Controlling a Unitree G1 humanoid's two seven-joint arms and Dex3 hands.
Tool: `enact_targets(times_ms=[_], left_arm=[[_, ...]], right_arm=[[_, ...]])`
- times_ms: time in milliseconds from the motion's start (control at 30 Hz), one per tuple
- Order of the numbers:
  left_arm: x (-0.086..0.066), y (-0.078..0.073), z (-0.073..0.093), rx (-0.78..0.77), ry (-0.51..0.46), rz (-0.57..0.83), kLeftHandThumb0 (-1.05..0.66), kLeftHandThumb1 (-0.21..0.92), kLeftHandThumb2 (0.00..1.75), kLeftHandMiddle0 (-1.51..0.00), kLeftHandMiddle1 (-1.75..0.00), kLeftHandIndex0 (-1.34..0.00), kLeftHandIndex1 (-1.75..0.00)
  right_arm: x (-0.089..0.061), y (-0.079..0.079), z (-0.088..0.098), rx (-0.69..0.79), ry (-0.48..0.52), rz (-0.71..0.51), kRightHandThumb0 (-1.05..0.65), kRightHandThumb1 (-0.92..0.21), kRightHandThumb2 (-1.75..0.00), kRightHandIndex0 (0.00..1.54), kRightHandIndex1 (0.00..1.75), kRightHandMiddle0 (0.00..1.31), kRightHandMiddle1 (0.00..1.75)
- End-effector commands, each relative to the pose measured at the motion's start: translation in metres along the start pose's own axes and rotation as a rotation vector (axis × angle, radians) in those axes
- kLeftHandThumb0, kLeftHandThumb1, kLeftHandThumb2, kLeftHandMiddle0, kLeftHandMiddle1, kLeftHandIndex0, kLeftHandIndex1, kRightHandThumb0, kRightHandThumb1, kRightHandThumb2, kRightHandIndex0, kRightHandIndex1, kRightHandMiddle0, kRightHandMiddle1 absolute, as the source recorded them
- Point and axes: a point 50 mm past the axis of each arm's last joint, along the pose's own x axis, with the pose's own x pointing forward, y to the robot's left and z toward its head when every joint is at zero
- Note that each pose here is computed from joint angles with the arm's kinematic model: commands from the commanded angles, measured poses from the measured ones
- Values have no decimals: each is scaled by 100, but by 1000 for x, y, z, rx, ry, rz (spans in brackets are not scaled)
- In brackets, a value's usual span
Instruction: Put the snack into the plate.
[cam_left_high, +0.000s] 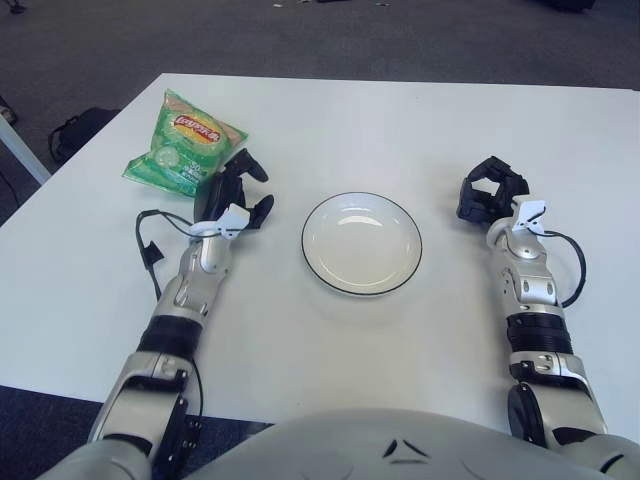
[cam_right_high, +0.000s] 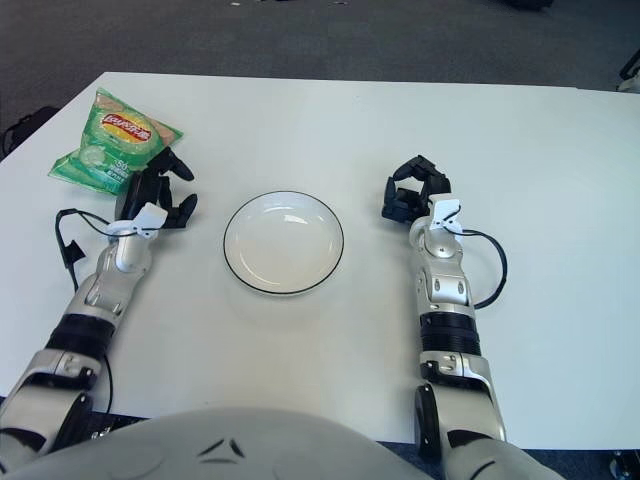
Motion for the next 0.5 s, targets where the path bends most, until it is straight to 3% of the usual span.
enact_targets(times_ms=[0,200,333,433,467], left_arm=[[2,17,12,40,-2,26,-48,32,131,-122,-175,-61,-175],[9,46,46,118,-16,95,-47,36,126,-117,-175,-58,-175],[15,56,55,226,-12,138,-46,39,122,-111,-175,-55,-175],[21,59,56,317,2,156,-42,52,105,-97,-175,-45,-175],[28,60,55,359,5,168,-27,49,110,-77,-175,-43,-175]], right_arm=[[-13,-3,-38,-55,171,6,-50,-27,-137,132,175,65,175],[-13,-3,-38,-71,163,16,-50,-28,-137,130,175,65,175],[-13,-2,-39,-85,161,21,-50,-28,-137,130,175,65,175],[-13,-1,-39,-90,163,25,-50,-28,-137,129,175,65,175],[-14,-1,-39,-93,163,27,-50,-28,-137,129,175,65,175]])
